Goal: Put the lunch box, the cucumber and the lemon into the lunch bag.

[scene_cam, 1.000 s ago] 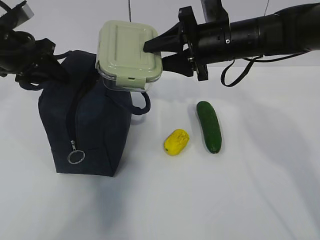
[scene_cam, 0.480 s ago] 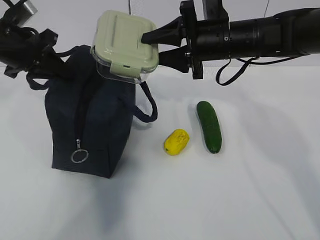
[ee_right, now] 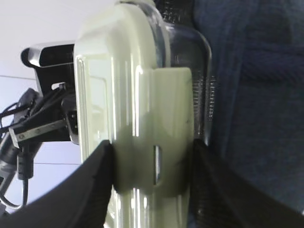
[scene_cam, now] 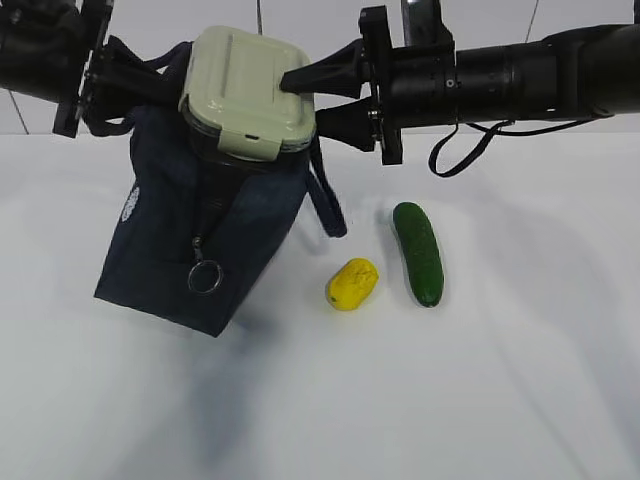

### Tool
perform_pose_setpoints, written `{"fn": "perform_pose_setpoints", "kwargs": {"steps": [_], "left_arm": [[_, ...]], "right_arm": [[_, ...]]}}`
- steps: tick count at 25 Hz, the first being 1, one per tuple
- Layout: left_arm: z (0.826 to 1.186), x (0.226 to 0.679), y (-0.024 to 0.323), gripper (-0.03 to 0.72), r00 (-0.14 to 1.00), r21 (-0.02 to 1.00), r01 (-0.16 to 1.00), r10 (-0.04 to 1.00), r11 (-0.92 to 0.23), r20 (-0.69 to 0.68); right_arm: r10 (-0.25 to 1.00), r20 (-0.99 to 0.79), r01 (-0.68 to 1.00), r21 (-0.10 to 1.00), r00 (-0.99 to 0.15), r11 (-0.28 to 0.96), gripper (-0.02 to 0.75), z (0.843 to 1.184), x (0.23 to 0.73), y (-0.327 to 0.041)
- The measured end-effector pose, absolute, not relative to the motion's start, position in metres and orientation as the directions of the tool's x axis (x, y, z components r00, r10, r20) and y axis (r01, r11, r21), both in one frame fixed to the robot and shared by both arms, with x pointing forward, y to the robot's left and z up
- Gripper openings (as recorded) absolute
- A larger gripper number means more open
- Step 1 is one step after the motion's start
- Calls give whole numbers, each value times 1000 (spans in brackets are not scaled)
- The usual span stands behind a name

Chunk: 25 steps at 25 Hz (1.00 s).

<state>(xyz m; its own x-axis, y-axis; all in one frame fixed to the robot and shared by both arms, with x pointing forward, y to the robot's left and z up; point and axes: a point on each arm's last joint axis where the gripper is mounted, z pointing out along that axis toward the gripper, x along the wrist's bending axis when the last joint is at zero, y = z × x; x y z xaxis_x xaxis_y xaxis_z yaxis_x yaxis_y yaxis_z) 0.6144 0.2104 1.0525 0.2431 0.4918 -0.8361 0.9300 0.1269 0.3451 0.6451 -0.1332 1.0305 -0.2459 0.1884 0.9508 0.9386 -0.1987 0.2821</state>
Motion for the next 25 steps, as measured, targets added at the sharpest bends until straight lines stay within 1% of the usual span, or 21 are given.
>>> {"fn": "perform_pose_setpoints", "kwargs": {"steps": [3, 8, 13, 16, 19, 22, 25], "left_arm": [[1051, 613, 212, -9, 246, 340, 934, 490, 111, -836], [1053, 612, 211, -9, 246, 329, 938, 465, 107, -850], [1051, 614, 212, -9, 244, 342, 932, 490, 120, -837], [1052, 614, 209, -9, 247, 344, 931, 484, 121, -840], [1052, 613, 201, -9, 285, 372, 924, 484, 92, -828], [1048, 613, 191, -9, 310, 388, 919, 484, 65, -818], [1040, 617, 186, -9, 301, 382, 921, 483, 75, -822]], "right_arm": [[212, 942, 939, 297, -259, -175, 354, 1029, 644, -133], [347, 892, 929, 349, -289, -124, 354, 1017, 645, -136], [409, 866, 919, 370, -287, -139, 354, 1012, 649, -138], [421, 864, 917, 368, -276, -153, 354, 1008, 651, -139], [423, 867, 923, 354, -264, -150, 354, 1001, 652, -135], [411, 876, 930, 337, -253, -147, 354, 996, 651, -126], [395, 886, 937, 319, -243, -140, 354, 991, 649, -114]]}}
